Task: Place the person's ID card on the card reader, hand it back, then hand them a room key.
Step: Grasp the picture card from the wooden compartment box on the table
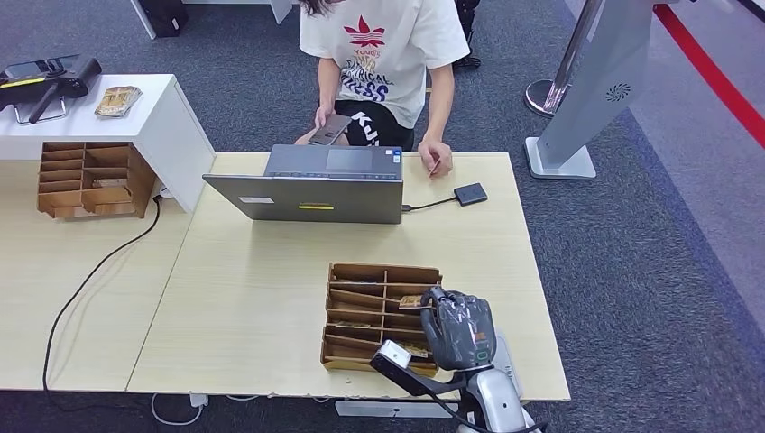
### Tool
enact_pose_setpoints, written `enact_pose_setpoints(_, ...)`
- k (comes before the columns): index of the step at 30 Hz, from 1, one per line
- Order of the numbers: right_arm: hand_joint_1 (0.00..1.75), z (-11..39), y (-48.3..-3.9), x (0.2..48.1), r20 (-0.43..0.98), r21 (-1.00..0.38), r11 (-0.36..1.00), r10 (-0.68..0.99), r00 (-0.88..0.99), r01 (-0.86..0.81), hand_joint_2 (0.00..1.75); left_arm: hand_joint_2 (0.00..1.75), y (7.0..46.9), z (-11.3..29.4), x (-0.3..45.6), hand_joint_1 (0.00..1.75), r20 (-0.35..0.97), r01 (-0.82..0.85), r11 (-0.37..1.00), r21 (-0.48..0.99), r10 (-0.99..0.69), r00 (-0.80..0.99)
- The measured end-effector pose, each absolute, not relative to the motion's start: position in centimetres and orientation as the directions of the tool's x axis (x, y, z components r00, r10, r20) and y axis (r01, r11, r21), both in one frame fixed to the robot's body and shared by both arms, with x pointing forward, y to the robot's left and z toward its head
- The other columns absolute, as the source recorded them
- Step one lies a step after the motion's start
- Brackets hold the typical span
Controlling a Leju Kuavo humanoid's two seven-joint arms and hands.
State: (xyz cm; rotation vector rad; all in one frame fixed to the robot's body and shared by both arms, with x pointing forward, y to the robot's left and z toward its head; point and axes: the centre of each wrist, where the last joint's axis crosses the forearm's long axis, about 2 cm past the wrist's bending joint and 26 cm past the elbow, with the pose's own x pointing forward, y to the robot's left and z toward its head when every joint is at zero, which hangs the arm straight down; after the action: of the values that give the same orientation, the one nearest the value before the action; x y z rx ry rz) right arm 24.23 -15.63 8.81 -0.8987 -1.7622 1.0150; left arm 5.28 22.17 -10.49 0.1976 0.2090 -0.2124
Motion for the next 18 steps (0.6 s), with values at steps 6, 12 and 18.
enact_pose_setpoints(6, 1.75, 8.8, -15.7, 24.3, 0.375, -0.891, 0.436, 0.863, -0.339, 0.123, 1.75, 0.00, 22.2, -10.5, 5.3, 0.00, -0.227, 0.225, 0.959, 0.171, -0.184, 0.956)
enact_pose_setpoints(12, 1.75, 9.6, -16.1, 24.7, 0.565, -0.796, 0.605, 0.752, -0.340, 0.014, 1.75, 0.00, 22.2, -10.5, 5.3, 0.00, -0.228, 0.206, 0.964, 0.170, -0.165, 0.960)
enact_pose_setpoints(18, 1.75, 11.3, -16.5, 24.6, 0.735, -0.632, 0.773, 0.574, -0.361, -0.056, 1.75, 0.00, 22.2, -10.5, 5.2, 0.00, -0.226, 0.193, 0.966, 0.171, -0.152, 0.962)
